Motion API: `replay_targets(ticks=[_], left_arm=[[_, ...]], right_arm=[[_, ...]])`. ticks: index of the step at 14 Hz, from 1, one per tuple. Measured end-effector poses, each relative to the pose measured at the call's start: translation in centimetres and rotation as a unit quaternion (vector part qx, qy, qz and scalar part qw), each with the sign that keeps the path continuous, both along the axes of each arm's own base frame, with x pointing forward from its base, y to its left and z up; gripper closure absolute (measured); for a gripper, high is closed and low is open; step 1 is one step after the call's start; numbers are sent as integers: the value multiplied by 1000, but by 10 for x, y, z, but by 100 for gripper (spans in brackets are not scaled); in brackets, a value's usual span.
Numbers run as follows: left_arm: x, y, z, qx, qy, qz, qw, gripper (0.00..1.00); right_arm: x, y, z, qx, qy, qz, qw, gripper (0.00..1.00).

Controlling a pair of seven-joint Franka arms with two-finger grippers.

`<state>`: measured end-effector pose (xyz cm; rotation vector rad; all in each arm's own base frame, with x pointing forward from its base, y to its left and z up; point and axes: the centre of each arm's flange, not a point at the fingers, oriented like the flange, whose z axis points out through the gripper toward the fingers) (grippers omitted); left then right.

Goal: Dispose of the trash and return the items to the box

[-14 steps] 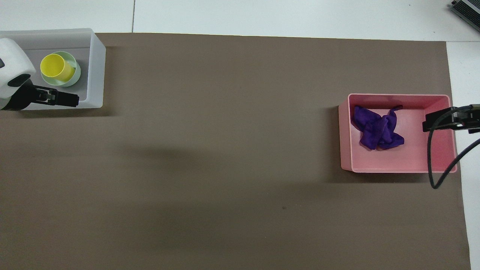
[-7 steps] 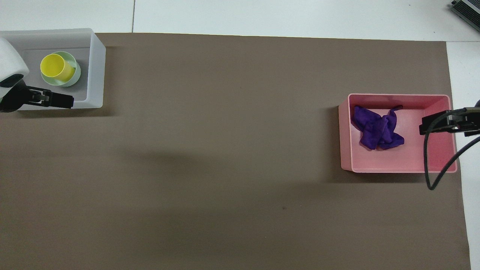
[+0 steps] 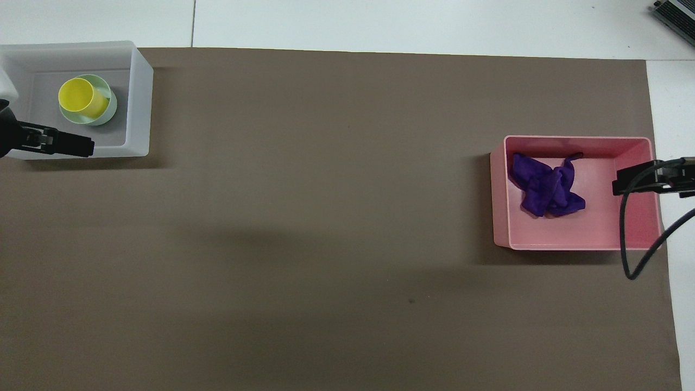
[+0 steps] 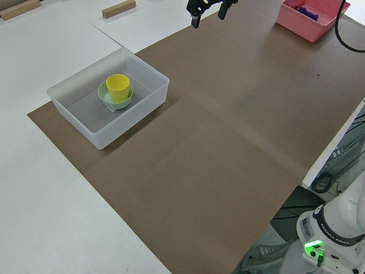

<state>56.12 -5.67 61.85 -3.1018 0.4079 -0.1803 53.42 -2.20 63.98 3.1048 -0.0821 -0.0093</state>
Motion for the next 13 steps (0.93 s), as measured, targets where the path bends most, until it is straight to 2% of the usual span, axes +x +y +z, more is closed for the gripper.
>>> replay_targets(ticks=[4,13], left_arm=[[-14,-10,4,3,29,-8,1000,0],[-15,4,9,3,37,4,999,0]], right_arm=[[0,0,0,0,0,0,1000,0],[0,0,0,0,1,0,1000,0]])
